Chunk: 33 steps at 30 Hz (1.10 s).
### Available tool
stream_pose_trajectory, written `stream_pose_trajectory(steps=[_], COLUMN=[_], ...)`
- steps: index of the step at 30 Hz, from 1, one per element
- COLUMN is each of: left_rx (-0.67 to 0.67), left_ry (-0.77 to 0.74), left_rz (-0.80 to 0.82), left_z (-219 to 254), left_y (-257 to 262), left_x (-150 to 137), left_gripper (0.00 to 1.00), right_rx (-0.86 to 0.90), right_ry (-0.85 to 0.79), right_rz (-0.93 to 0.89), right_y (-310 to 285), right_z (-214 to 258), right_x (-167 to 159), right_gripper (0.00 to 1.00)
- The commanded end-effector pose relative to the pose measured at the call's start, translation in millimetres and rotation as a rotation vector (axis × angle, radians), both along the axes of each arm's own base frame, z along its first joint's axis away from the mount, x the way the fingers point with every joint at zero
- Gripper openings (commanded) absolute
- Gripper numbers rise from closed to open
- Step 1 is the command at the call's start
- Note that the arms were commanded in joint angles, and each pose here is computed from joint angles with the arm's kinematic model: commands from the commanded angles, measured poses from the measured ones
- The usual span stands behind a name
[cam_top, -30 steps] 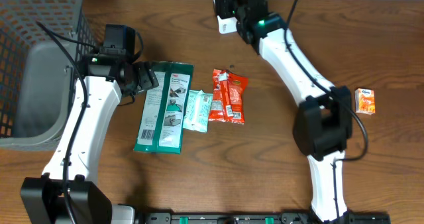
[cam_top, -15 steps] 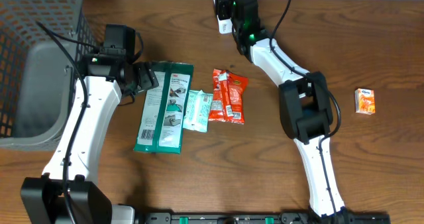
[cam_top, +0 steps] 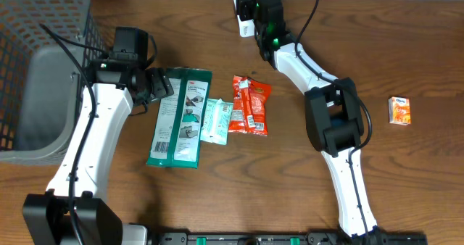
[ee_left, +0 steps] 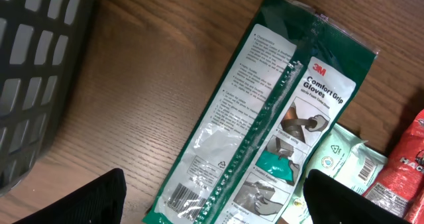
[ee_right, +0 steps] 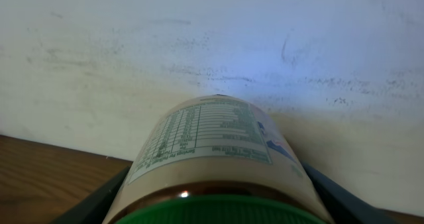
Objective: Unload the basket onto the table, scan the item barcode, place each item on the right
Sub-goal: 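Move the jar to the right table edge and release it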
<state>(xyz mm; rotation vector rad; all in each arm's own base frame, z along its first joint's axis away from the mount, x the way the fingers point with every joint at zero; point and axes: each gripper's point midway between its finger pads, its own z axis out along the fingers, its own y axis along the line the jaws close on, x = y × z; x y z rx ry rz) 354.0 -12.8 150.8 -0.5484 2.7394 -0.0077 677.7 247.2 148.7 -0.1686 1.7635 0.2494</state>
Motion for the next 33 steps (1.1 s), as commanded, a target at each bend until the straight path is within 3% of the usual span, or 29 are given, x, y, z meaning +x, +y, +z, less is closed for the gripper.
stream_pose_trajectory(steps=[1, 7, 13, 25, 33], left_rx=[0.012, 0.012, 0.012, 0.012, 0.012], left_ry=[-0.019, -0.019, -0.019, -0.019, -0.019], left_rz=[0.004, 0.003, 0.004, 0.004, 0.003], left_z=[7.1, 7.1, 7.1, 7.1, 7.1], left_y=[3.3, 3.3, 3.3, 3.3, 3.3], left_x=[3.1, 3.1, 3.1, 3.1, 3.1], left_gripper=[0.86, 0.86, 0.86, 0.86, 0.86], right_rx=[-0.006, -0.004, -0.088, -0.346, -0.287], right_ry=[-0.058, -0.048, 0.185, 1.023, 1.263], right_rz=[0.001, 0.029, 0.02, -0.088, -0.228], right_y=[-6.1, -11.6, -42.1, -177.0, -255.7], right_z=[36.2, 117.4, 148.1, 48.2, -19.5], right_x=[1.7, -25.8, -87.0, -246.5, -281.1], right_gripper=[0.01, 0.01, 0.01, 0.01, 0.01])
